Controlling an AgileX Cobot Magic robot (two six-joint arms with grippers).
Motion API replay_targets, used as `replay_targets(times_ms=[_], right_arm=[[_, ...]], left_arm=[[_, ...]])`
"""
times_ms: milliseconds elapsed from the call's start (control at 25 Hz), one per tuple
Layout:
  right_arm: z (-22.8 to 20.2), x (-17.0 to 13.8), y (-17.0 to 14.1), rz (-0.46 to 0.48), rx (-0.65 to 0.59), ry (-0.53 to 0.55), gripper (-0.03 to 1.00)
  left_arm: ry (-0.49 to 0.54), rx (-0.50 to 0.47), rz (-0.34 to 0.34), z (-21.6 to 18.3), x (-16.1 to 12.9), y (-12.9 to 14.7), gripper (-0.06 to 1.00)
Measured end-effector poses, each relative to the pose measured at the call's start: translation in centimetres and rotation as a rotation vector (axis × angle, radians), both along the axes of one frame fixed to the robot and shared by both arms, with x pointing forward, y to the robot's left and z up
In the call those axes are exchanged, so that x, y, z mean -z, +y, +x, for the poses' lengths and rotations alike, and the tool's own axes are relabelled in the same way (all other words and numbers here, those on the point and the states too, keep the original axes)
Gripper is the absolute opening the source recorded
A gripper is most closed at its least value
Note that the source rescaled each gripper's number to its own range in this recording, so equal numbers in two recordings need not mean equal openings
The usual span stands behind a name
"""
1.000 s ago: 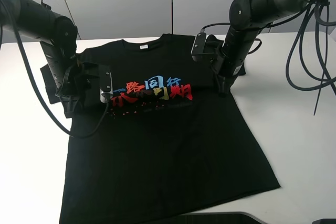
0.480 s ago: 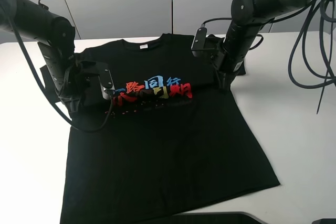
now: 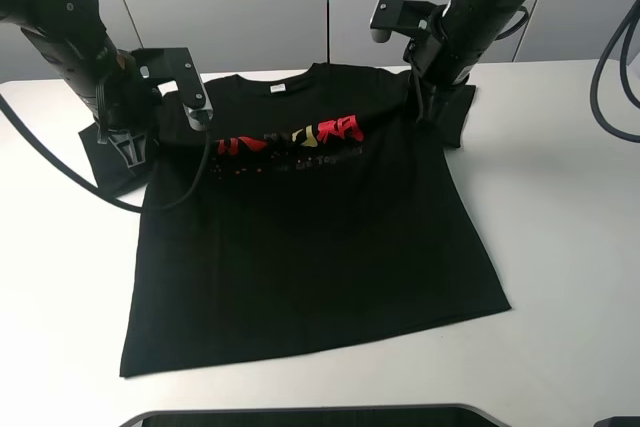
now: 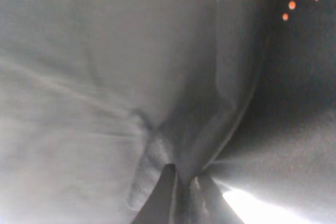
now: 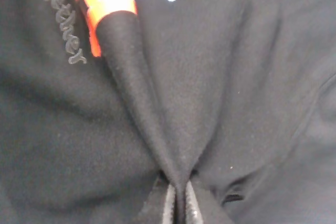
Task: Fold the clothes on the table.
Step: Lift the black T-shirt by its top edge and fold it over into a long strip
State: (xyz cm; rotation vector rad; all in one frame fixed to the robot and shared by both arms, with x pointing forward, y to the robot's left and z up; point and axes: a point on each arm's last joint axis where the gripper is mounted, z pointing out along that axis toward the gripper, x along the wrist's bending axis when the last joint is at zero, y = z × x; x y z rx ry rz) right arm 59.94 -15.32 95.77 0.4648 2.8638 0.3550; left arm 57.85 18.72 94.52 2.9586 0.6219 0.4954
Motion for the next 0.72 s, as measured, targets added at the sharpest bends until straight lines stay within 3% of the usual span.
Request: replay_targets(times_ms=[240, 520, 720], right_arm=[[-0.6, -4.2, -0.4, 0.031, -0.005, -0.126, 0.01], [-1.0, -9.3, -1.5, 0.006, -0.002, -0.379, 0.01], [-0.5, -12.2, -1.7, -0.004, -0.002, -0.545, 0.01]], left_arm=[[-0.215, -0.035, -0.077, 0.6, -5.9, -0.1, 0.00], [-0.435, -0.077, -0.169, 1.9, -13.2, -0.4, 0.00], [-0.557, -0.071, -0.194, 2.8, -17.0, -0.6, 0.00]])
